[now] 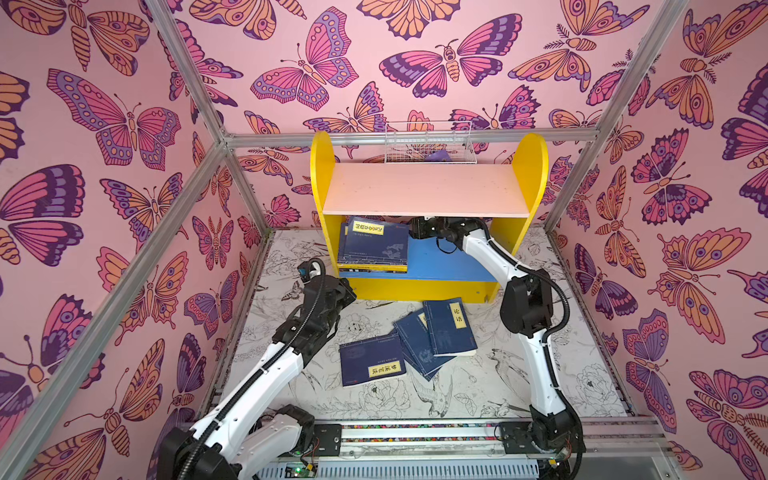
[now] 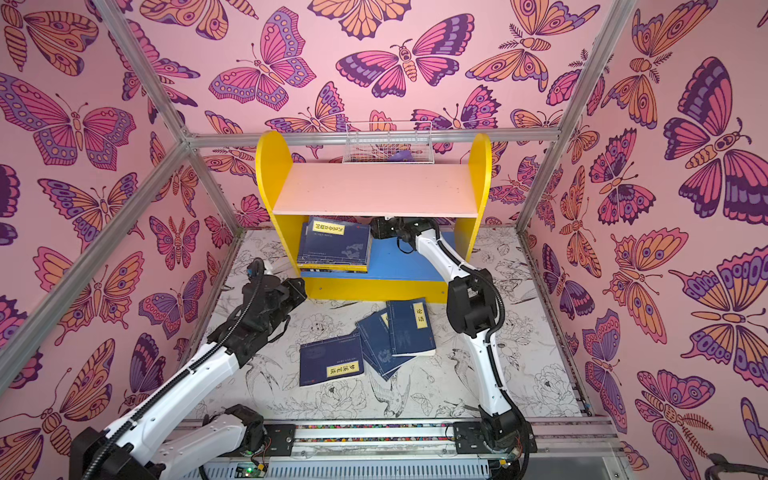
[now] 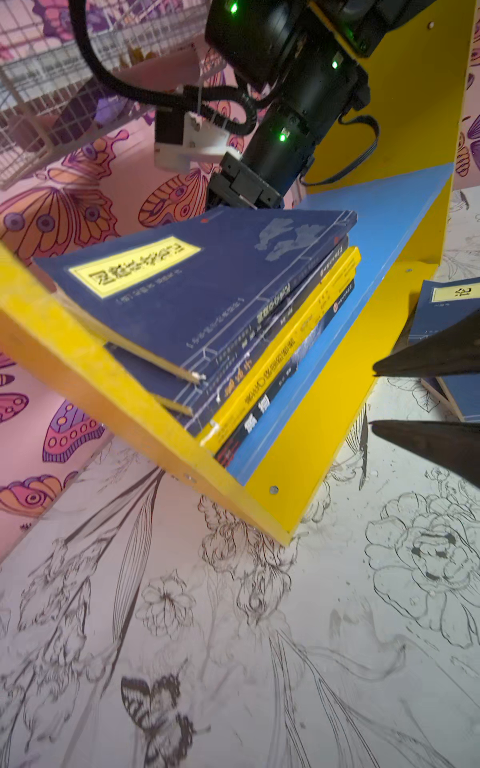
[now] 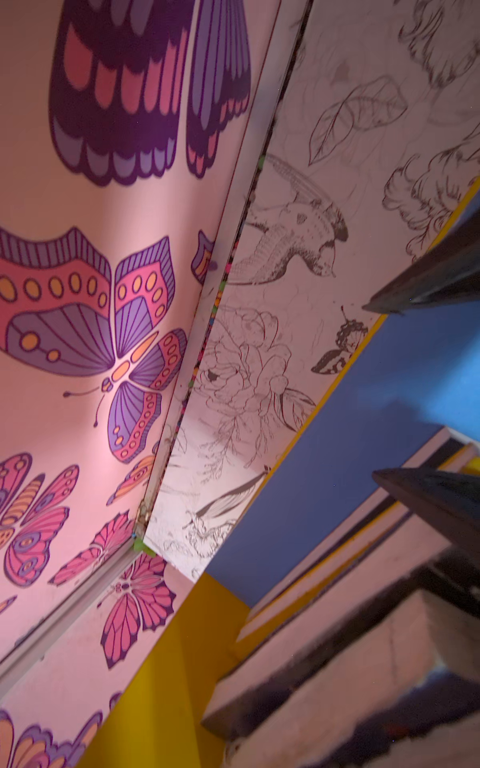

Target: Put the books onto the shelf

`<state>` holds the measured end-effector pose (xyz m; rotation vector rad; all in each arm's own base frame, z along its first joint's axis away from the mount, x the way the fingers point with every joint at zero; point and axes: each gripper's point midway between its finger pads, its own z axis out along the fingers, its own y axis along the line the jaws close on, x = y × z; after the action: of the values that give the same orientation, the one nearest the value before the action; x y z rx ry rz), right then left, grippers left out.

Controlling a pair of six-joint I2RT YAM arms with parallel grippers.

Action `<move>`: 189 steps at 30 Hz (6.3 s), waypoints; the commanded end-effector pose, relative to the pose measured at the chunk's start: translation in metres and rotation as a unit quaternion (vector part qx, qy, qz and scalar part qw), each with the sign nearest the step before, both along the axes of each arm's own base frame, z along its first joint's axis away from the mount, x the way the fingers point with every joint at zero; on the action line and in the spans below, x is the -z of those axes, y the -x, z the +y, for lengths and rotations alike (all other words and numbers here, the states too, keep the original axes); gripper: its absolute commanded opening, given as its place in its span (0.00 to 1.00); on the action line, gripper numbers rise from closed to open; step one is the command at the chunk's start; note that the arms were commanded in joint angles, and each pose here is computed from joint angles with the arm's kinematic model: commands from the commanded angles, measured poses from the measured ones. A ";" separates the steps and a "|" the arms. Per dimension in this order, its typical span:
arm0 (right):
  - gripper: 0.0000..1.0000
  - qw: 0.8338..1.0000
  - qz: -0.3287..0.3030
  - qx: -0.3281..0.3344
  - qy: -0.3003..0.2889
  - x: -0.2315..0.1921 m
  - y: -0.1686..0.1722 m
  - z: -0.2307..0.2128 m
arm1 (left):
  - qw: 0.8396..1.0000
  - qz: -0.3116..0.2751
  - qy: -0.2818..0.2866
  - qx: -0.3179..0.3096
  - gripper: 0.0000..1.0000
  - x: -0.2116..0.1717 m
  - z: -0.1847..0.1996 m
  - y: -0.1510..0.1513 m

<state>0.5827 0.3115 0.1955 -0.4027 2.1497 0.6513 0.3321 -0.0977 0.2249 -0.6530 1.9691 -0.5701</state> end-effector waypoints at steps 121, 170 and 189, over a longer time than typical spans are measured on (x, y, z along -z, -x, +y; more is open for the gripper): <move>0.09 0.944 0.078 -0.020 -0.319 -0.069 0.140 0.040 | 0.996 0.073 0.046 -0.035 0.00 0.084 0.029 0.065; 0.53 0.948 0.281 0.150 -0.016 0.128 0.310 -0.156 | 0.838 0.158 -0.111 0.510 0.62 0.166 -0.245 0.066; 0.46 0.944 0.318 0.070 -0.047 0.137 0.312 -0.134 | 0.783 0.168 -0.040 0.598 0.56 0.174 -0.288 0.082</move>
<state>0.2664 0.1697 0.0492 0.0905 2.7392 0.8304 0.2687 -0.3828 0.0547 0.6736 2.5753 -1.0672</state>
